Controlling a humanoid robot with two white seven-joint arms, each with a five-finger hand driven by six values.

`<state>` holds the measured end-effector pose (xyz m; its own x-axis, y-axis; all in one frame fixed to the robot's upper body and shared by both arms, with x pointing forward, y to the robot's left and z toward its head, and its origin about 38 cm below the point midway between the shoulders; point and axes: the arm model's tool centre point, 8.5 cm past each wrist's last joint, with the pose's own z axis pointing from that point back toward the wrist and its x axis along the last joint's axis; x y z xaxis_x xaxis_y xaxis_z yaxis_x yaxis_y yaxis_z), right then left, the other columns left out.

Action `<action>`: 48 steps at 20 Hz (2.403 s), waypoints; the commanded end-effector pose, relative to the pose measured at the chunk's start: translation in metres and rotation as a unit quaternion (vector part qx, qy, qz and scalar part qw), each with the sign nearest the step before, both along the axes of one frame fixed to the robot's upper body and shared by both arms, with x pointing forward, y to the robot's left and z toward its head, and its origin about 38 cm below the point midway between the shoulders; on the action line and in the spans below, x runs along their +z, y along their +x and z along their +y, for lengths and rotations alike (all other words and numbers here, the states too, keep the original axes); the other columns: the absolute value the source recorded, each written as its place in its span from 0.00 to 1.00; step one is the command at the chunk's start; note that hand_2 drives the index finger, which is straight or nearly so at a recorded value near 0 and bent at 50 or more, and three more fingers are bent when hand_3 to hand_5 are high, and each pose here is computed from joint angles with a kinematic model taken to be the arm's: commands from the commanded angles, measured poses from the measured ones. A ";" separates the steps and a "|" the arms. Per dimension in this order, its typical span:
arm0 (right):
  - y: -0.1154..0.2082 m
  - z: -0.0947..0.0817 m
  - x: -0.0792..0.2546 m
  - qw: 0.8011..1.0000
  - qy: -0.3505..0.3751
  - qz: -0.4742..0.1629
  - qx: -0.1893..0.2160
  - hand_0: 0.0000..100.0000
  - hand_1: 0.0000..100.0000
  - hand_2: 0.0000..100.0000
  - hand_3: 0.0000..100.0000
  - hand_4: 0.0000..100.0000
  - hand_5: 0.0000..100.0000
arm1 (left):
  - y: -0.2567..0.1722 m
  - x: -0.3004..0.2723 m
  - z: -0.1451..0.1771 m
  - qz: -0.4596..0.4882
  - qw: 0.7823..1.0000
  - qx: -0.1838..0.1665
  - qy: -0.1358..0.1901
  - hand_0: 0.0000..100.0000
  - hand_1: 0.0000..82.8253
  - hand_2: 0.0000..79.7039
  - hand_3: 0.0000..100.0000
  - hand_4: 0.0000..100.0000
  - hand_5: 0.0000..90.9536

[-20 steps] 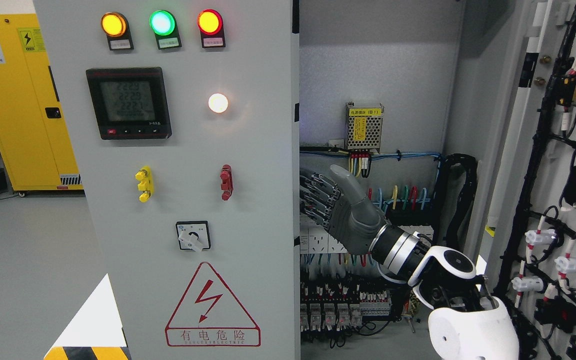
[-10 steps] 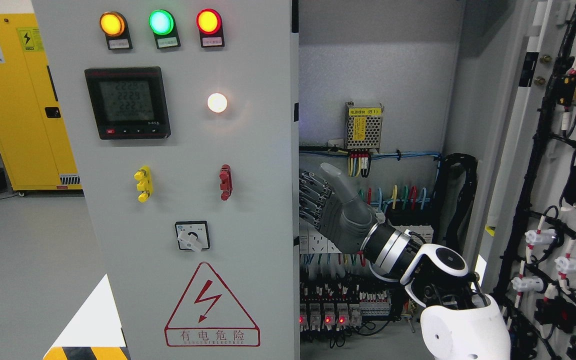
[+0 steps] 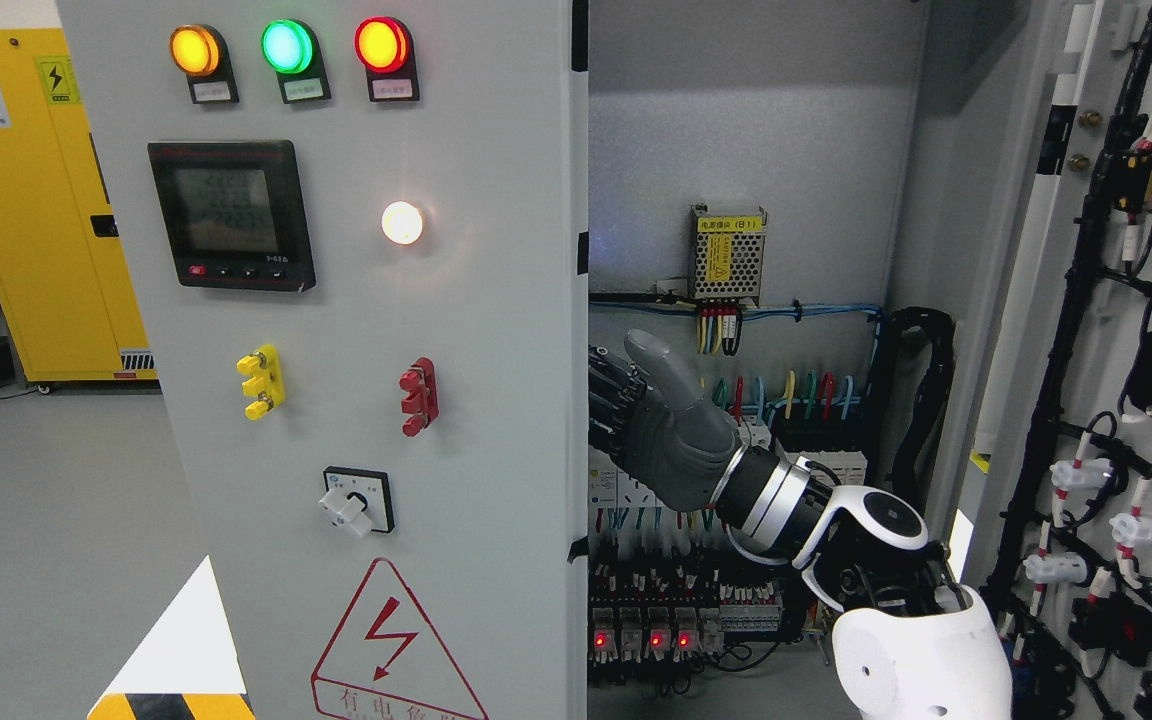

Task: Open door with both hands
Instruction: 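Swing the door with indicator lights open, pushing it away with the right hand, then withdraw the right hand down out of the cabinet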

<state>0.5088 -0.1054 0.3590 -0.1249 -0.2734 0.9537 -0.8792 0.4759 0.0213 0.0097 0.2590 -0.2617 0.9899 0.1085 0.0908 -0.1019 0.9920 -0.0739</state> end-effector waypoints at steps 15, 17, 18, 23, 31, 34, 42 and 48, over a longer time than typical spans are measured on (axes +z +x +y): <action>-0.045 0.011 -0.013 0.998 -0.006 -0.031 0.051 0.20 0.12 0.00 0.00 0.00 0.00 | 0.018 0.001 0.006 -0.014 1.000 0.000 0.005 0.00 0.00 0.00 0.00 0.00 0.00; -0.051 0.018 -0.019 0.998 -0.012 -0.030 0.061 0.20 0.12 0.00 0.00 0.00 0.00 | 0.019 0.001 0.006 -0.015 1.000 -0.001 0.005 0.00 0.00 0.00 0.00 0.00 0.00; -0.054 0.025 -0.024 0.997 -0.020 -0.027 0.071 0.20 0.12 0.00 0.00 0.00 0.00 | 0.019 0.001 0.006 -0.015 1.000 0.000 0.005 0.00 0.00 0.00 0.00 0.00 0.00; -0.075 0.049 -0.041 0.993 -0.040 -0.026 0.106 0.20 0.12 0.00 0.00 0.00 0.00 | 0.019 0.001 0.006 -0.015 1.000 0.000 0.005 0.00 0.00 0.00 0.00 0.00 0.00; -0.133 0.098 -0.088 0.977 -0.087 -0.012 0.195 0.20 0.12 0.00 0.00 0.00 0.00 | 0.019 0.001 0.005 -0.015 1.000 0.000 0.004 0.00 0.00 0.00 0.00 0.00 0.00; -0.150 0.114 -0.094 0.970 -0.092 -0.015 0.223 0.20 0.12 0.00 0.00 0.00 0.00 | 0.019 0.001 0.005 -0.015 1.000 0.000 0.004 0.00 0.00 0.00 0.00 0.00 0.00; -0.176 0.159 -0.095 0.959 -0.084 -0.012 0.272 0.20 0.12 0.00 0.00 0.00 0.00 | 0.019 0.001 0.005 -0.015 1.000 0.000 0.004 0.00 0.00 0.00 0.00 0.00 0.00; -0.187 0.188 -0.098 0.951 -0.076 0.003 0.298 0.20 0.12 0.00 0.00 0.00 0.00 | 0.019 0.001 0.005 -0.015 1.000 -0.001 0.004 0.00 0.00 0.00 0.00 0.00 0.00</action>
